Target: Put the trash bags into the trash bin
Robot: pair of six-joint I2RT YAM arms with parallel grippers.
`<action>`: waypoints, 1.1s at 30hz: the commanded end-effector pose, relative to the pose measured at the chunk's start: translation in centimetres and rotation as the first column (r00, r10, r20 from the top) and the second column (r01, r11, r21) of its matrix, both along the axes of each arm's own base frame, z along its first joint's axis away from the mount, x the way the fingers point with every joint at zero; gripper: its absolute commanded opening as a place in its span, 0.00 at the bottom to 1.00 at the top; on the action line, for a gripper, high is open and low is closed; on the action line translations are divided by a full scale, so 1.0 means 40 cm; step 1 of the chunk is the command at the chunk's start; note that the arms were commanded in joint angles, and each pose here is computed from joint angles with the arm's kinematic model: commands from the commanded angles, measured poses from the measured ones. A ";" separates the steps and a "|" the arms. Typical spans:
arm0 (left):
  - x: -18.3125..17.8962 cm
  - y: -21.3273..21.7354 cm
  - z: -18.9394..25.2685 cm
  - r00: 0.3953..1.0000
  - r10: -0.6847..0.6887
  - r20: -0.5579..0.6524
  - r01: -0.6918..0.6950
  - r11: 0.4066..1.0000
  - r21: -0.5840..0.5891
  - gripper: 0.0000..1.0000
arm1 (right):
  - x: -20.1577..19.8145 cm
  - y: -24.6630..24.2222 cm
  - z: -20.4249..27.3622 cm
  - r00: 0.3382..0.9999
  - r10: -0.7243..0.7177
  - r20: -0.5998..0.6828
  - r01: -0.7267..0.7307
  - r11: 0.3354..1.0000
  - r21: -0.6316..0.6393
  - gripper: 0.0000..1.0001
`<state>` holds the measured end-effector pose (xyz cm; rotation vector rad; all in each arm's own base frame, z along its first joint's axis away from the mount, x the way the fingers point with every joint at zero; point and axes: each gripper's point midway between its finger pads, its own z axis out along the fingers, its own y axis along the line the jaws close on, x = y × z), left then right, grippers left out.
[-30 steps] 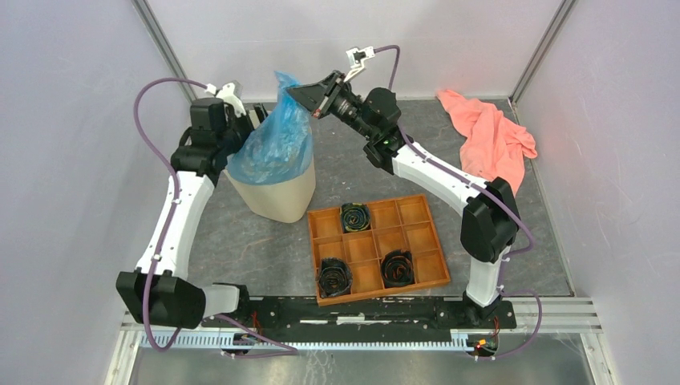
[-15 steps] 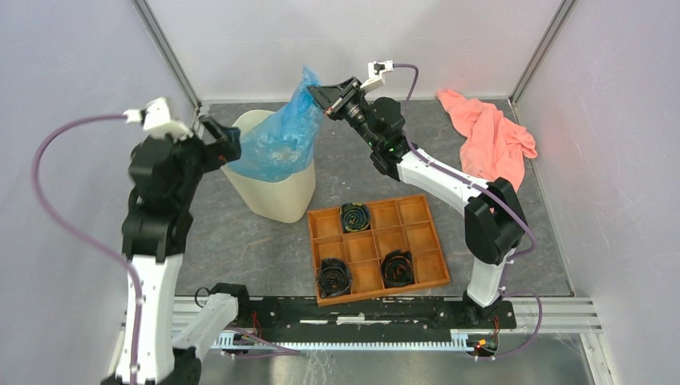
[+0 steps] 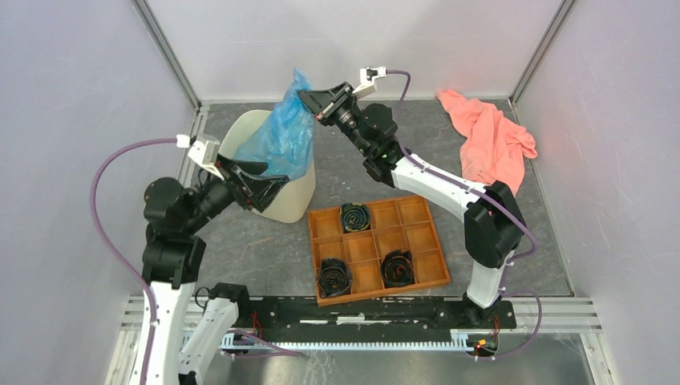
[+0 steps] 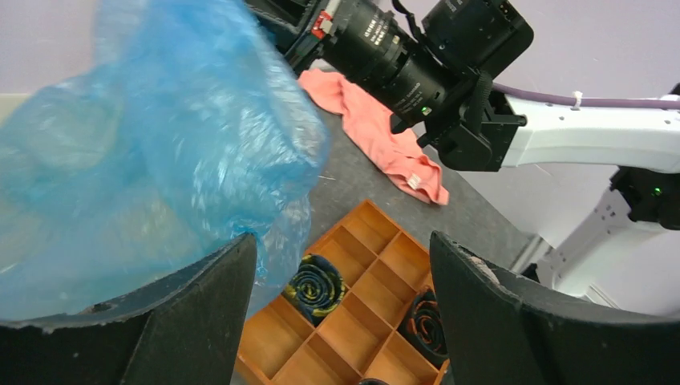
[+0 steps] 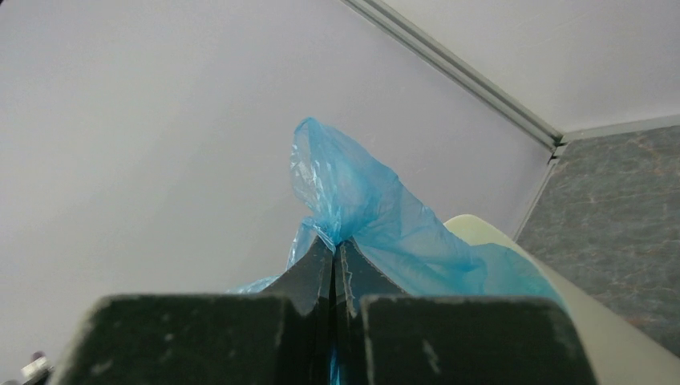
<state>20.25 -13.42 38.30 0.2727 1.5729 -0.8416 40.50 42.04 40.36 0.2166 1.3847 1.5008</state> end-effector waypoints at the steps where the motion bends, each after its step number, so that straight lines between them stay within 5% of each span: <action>1: 0.006 -0.062 0.047 0.980 -0.184 0.077 0.185 0.983 -0.009 0.83 | -0.055 -0.017 0.106 1.000 0.009 0.023 -0.012 0.993 0.115 0.01; 5: 0.136 -0.001 0.031 0.998 0.060 -0.004 -0.060 0.995 -0.083 0.76 | -0.067 -0.024 0.093 0.999 -0.036 -0.010 0.037 0.990 0.139 0.01; 8: 0.247 0.117 -0.041 0.914 0.383 -0.136 -0.396 0.915 -0.081 0.73 | -0.066 -0.018 0.091 0.998 -0.058 -0.018 0.060 0.988 0.141 0.01; 11: 0.321 0.188 -0.104 0.820 0.540 -0.187 -0.549 0.836 0.007 0.70 | -0.063 0.005 0.102 0.999 -0.034 0.000 0.034 0.987 0.157 0.01; 22: 0.286 0.250 -0.023 0.762 0.637 -0.113 -0.635 0.770 0.059 0.73 | -0.028 0.093 0.139 0.997 0.016 0.074 -0.032 0.975 0.222 0.01; 27: 0.199 0.236 -0.037 0.803 0.588 -0.097 -0.579 0.809 0.101 0.84 | -0.003 0.094 0.000 0.998 -0.042 0.056 0.044 0.998 -0.040 0.01; 33: 0.111 0.259 0.026 0.793 0.606 -0.064 -0.598 0.794 0.112 1.00 | -0.026 0.105 -0.070 0.988 0.010 0.156 0.041 0.945 -0.324 0.01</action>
